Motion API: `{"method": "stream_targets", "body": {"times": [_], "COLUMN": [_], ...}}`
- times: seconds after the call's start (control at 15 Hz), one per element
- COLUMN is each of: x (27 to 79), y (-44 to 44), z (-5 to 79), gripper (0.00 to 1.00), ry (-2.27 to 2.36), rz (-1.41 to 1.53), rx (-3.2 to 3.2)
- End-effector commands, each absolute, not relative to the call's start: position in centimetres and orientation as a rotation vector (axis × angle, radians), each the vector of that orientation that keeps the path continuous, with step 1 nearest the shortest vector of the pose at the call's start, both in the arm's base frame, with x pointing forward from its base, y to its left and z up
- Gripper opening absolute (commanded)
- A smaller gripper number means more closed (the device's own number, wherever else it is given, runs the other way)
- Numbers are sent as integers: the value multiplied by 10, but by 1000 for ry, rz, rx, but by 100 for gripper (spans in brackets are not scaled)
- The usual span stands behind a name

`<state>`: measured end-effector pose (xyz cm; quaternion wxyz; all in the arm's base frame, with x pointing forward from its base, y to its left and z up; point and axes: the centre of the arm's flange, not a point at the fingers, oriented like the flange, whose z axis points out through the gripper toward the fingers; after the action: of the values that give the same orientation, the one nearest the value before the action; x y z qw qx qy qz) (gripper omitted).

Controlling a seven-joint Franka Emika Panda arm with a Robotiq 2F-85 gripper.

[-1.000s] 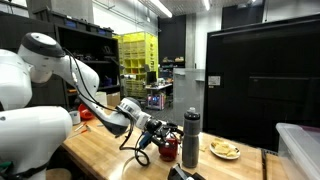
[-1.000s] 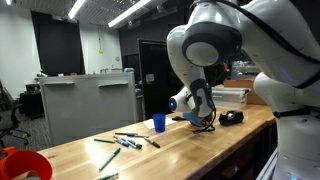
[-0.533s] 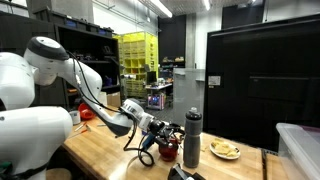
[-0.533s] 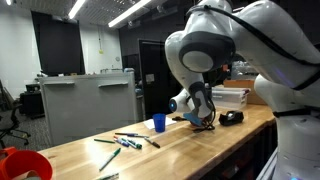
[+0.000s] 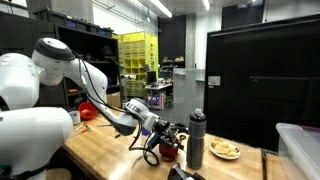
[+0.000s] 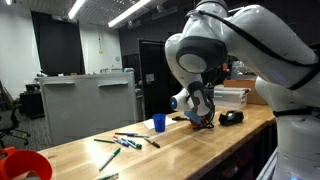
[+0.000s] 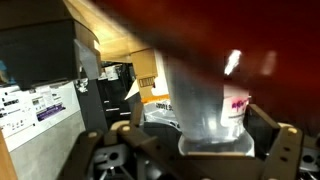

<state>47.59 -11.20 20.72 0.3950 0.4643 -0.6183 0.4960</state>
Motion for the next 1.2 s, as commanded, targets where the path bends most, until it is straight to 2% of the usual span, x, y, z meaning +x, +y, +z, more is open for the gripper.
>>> {"method": "stream_targets", "body": {"times": [0.0, 1.13], "x": [481, 498], "y": [-121, -132], "z": [205, 197], "gripper": [100, 100], "ry": [-1582, -1574], "rz": [1256, 1244], "rx": [1162, 1139]}}
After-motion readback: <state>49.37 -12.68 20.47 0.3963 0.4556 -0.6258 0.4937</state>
